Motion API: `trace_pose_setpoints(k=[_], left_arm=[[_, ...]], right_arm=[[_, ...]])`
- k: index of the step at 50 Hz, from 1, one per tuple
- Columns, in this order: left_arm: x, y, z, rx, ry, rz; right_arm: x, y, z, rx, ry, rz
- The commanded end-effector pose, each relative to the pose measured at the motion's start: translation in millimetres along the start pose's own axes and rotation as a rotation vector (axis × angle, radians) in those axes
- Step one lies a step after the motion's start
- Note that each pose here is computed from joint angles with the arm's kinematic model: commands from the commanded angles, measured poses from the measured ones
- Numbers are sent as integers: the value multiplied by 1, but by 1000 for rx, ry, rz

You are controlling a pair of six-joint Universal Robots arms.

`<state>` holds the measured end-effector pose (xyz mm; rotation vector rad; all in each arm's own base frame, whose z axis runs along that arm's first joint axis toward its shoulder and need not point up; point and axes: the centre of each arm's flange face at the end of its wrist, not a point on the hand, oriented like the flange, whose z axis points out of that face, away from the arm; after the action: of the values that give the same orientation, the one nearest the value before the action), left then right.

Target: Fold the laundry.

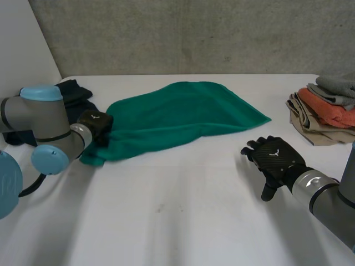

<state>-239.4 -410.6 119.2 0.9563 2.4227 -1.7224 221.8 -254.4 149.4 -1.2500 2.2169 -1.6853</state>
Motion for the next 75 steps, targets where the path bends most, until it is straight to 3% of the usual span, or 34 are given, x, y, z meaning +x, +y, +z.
trace_pose_setpoints(k=[1,8,17,27,33,38,44,49,65,71,75], left_arm=[[4,-36,-21,62,-32,52],[-3,-87,-78,172,-79,95],[18,-130,-149,311,-74,242],[36,-153,-199,412,-53,286],[34,-166,-220,470,-73,278],[32,-175,-234,510,-84,274],[30,-182,-252,550,-100,276],[25,-188,-268,585,-120,270],[18,-195,-286,629,-151,253],[14,-193,-282,613,-160,252],[4,-187,-274,580,-188,251]], right_arm=[[13,-7,5,21,38,-4],[42,-25,14,84,106,63],[71,-60,43,175,32,353],[63,-45,100,157,-138,485],[28,-33,133,150,-211,493],[24,-24,154,172,-164,498],[42,-24,175,256,16,480],[48,-25,186,296,43,467],[39,-19,185,259,-26,489],[64,-60,147,270,-23,471],[124,-83,98,292,109,380]])
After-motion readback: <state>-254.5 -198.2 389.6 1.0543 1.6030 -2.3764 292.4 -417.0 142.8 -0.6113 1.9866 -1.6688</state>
